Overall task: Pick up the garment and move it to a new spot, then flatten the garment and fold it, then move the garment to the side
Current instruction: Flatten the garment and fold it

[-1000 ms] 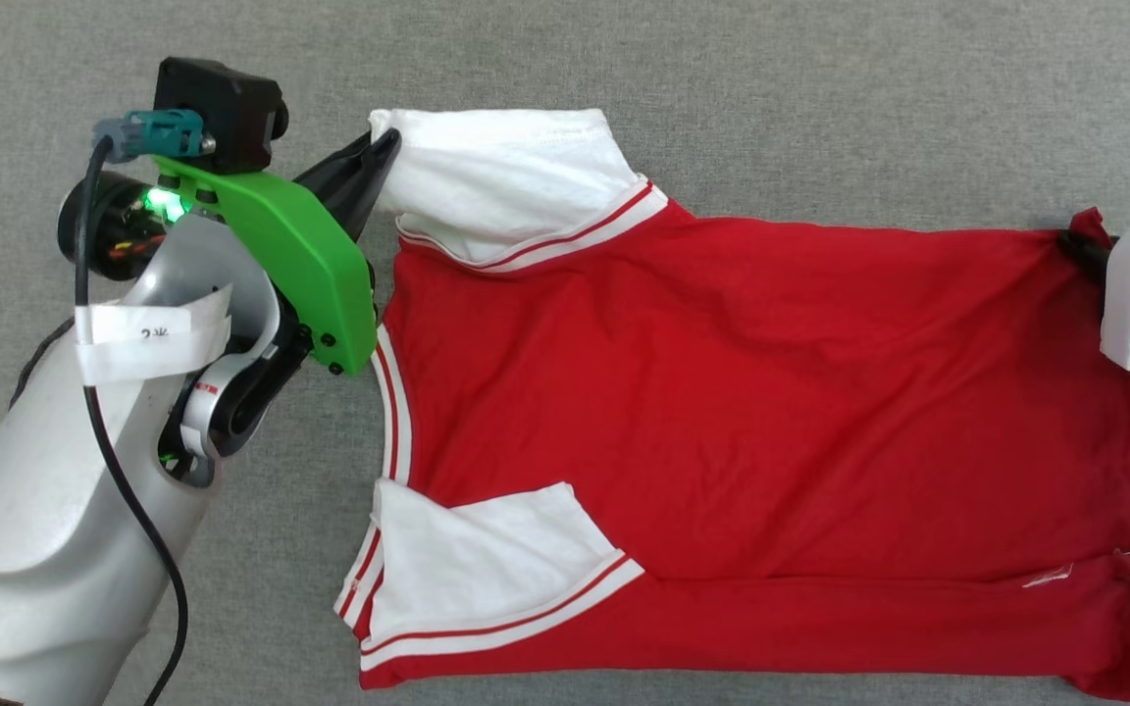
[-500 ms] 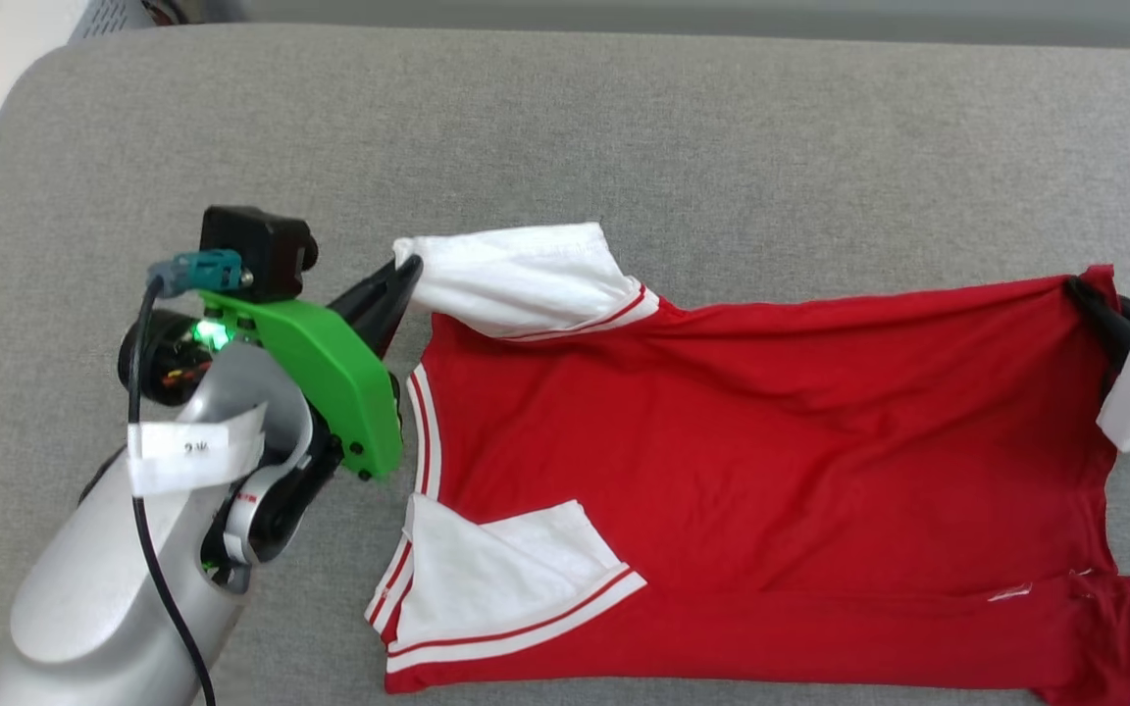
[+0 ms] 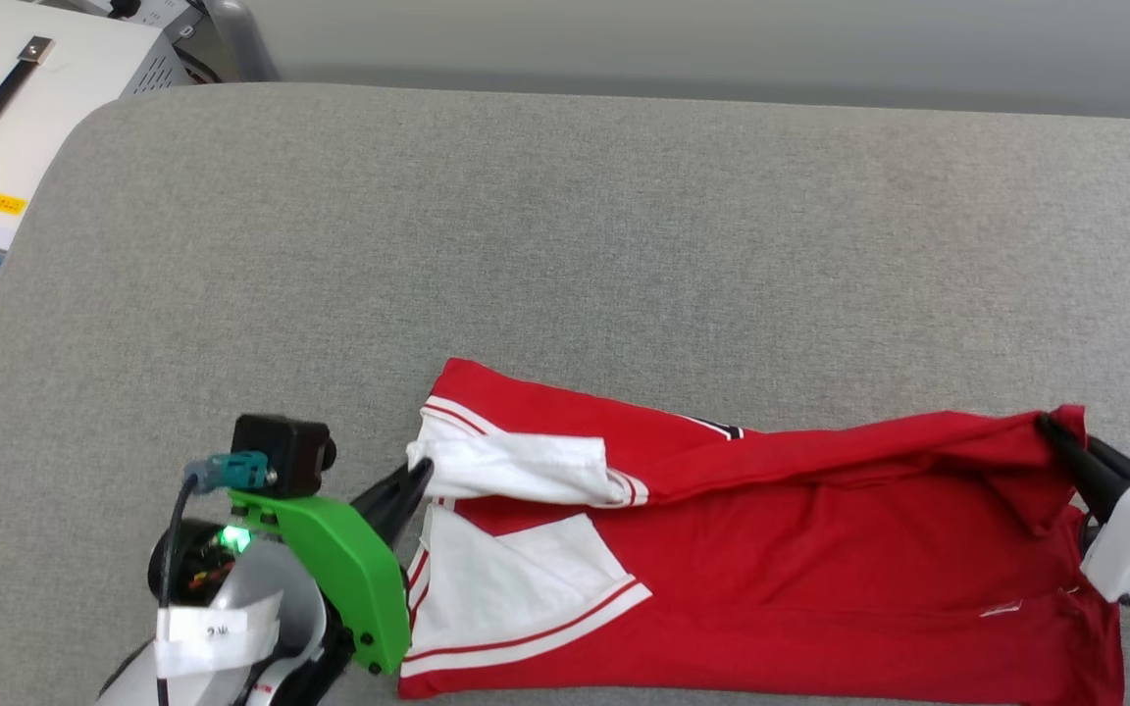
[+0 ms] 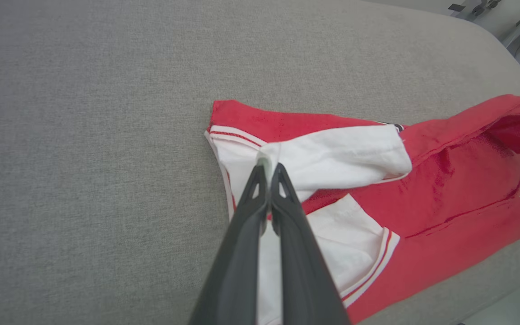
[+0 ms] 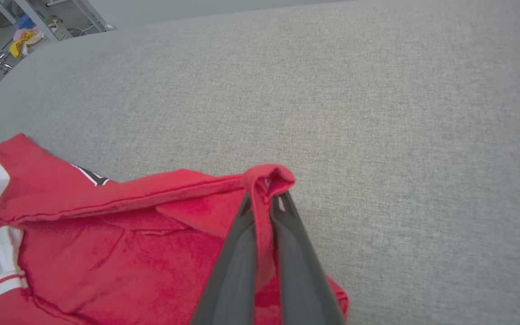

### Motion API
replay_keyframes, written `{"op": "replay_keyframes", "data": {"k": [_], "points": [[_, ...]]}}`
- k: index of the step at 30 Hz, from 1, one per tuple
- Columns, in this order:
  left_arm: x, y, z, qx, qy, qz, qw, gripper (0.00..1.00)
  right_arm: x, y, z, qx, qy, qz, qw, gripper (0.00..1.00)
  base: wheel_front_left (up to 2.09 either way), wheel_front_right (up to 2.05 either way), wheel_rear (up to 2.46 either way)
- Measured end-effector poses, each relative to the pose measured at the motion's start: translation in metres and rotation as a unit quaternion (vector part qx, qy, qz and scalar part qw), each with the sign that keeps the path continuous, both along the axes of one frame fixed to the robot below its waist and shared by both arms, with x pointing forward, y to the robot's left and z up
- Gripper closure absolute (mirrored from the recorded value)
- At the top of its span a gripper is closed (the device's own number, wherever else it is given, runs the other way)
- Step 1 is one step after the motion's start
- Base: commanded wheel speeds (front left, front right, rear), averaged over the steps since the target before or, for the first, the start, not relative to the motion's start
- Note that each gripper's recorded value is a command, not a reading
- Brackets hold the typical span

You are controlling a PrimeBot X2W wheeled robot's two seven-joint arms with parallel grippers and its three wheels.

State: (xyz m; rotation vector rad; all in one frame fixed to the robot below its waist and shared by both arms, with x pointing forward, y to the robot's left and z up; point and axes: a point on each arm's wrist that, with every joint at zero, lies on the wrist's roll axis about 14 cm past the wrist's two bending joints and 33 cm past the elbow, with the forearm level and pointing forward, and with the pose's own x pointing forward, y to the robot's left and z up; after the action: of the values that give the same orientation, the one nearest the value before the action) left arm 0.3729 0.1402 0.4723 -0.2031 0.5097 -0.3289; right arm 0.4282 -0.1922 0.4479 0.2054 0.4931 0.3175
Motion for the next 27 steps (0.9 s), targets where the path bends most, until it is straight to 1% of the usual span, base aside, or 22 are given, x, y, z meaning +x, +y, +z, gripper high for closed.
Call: {"op": "replay_keyframes", "data": {"k": [2, 3, 8, 12, 15, 19, 20, 21, 22, 27], "points": [[-0.011, 0.001, -0.012, 0.004, 0.022, -0.001, 1.0, 1.0, -0.011, 0.0, -0.007, 0.001, 0.013, 0.005, 1.0, 1.0, 0.0, 0.0, 0.0], [-0.024, 0.002, -0.027, 0.009, 0.047, -0.001, 0.999, 1.0, -0.024, 0.0, -0.014, 0.005, 0.03, 0.01, 0.999, 1.0, 0.0, 0.0, 0.0], [-0.038, 0.003, -0.044, 0.01, 0.08, 0.001, 0.997, 1.0, -0.048, 0.0, -0.029, -0.008, 0.069, 0.033, 0.997, 1.0, 0.0, 0.0, 0.0], [-0.046, 0.008, -0.058, 0.035, 0.102, -0.005, 0.994, 1.0, -0.059, -0.004, -0.034, -0.031, 0.083, 0.053, 0.995, 1.0, 0.0, 0.0, 0.0], [-0.05, 0.008, -0.065, 0.037, 0.113, -0.006, 0.993, 1.0, -0.066, -0.004, -0.036, -0.041, 0.094, 0.069, 0.992, 1.0, 0.0, 0.0, 0.0], [-0.057, 0.006, -0.075, 0.043, 0.129, -0.011, 0.991, 1.0, -0.075, -0.005, -0.041, -0.074, 0.102, 0.098, 0.987, 1.0, 0.0, 0.0, 0.0], [-0.06, 0.005, -0.078, 0.045, 0.136, -0.015, 0.99, 0.76, -0.078, -0.004, -0.043, -0.08, 0.106, 0.104, 0.986, 1.0, 0.0, 0.0, 0.0], [-0.062, 0.004, -0.081, 0.048, 0.143, -0.018, 0.988, 0.55, -0.08, -0.005, -0.045, -0.085, 0.109, 0.107, 0.985, 0.92, 0.0, 0.0, 0.0], [-0.064, 0.004, -0.083, 0.053, 0.146, -0.021, 0.988, 0.0, -0.081, -0.006, -0.046, -0.09, 0.11, 0.109, 0.984, 0.0, 0.0, 0.0, 0.0], [-0.064, 0.006, -0.083, 0.06, 0.137, -0.019, 0.989, 0.0, -0.088, -0.006, -0.049, -0.098, 0.117, 0.115, 0.982, 0.0, 0.0, 0.0, 0.0]]}}
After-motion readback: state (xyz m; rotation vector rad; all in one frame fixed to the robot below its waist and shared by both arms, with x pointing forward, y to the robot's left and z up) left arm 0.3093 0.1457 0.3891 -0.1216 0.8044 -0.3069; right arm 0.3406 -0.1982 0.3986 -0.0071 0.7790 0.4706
